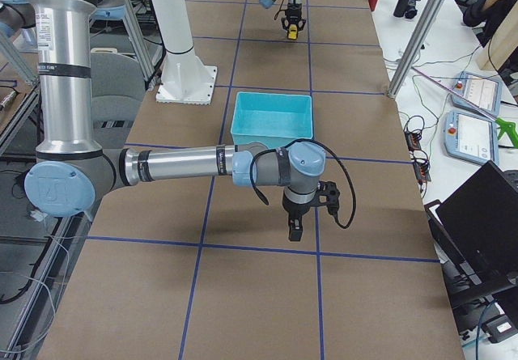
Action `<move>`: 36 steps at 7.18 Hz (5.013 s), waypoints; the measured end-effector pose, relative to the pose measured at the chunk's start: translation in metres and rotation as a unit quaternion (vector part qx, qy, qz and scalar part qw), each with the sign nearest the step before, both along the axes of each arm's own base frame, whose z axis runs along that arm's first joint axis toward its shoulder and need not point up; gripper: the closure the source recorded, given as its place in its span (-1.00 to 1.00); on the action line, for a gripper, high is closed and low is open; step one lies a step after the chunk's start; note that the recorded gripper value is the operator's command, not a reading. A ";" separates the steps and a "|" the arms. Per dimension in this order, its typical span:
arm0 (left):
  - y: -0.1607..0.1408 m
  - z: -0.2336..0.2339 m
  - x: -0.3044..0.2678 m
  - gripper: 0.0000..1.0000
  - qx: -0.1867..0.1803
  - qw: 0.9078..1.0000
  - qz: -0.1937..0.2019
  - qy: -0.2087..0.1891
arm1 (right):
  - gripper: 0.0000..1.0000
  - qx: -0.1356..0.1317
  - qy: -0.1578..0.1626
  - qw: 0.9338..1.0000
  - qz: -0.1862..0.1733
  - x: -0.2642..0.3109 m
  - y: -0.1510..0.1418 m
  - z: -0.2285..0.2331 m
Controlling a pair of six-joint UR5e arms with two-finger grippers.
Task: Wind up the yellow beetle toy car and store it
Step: 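Keep dragging the pressed car backward with the left gripper, then open the left gripper and raise the left arm off the car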
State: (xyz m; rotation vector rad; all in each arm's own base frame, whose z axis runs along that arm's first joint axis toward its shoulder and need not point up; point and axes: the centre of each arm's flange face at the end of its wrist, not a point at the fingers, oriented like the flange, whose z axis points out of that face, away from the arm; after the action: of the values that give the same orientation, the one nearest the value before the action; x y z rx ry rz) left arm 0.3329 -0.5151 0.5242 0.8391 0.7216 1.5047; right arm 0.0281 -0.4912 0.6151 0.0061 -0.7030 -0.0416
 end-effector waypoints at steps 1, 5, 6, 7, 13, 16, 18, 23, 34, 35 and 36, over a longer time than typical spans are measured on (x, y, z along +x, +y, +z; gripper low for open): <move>0.000 0.002 -0.002 1.00 -0.001 1.000 -0.001 0.000 | -1.00 0.000 0.000 1.000 0.000 0.000 0.000 0.000; 0.005 0.010 -0.010 1.00 -0.003 1.000 0.000 0.004 | -1.00 0.000 0.000 1.000 0.000 -0.001 0.000 0.000; 0.006 0.012 -0.012 1.00 -0.003 1.000 0.000 0.005 | -1.00 0.000 0.000 1.000 -0.001 -0.001 -0.001 -0.001; 0.007 0.014 -0.014 1.00 -0.003 1.000 0.001 0.007 | -1.00 0.000 0.000 1.000 -0.001 -0.001 -0.001 -0.001; 0.009 0.020 -0.025 1.00 -0.006 1.000 0.001 0.014 | -1.00 0.000 0.000 1.000 -0.004 -0.004 -0.001 0.000; 0.010 0.022 -0.027 -0.91 -0.001 1.000 0.004 0.013 | -1.00 0.000 0.000 1.000 -0.004 -0.004 -0.001 0.000; 0.011 0.024 -0.030 -1.00 -0.002 1.000 0.003 0.013 | -1.00 0.000 0.000 1.000 -0.004 -0.004 -0.001 0.000; 0.008 0.025 -0.035 -1.00 -0.002 1.000 -0.003 0.013 | -1.00 0.000 0.000 1.000 -0.005 -0.005 -0.001 0.000; -0.045 -0.007 -0.275 -1.00 -0.465 0.807 -0.361 -0.036 | -1.00 0.019 -0.002 1.000 -0.019 -0.029 -0.052 -0.114; -0.032 0.007 -0.291 -1.00 -0.492 0.790 -0.365 -0.030 | -1.00 0.030 -0.003 0.999 -0.027 -0.040 -0.061 -0.154; -0.015 0.031 -0.308 -1.00 -0.517 0.770 -0.373 -0.031 | -1.00 0.049 -0.006 0.998 -0.045 -0.061 -0.069 -0.196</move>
State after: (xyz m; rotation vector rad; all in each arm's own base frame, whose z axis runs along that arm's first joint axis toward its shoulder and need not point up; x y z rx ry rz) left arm 0.0249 -0.5299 0.5549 0.1383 0.8718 0.2643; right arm -0.0333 -0.5604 0.4194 0.0691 -0.7130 -0.1625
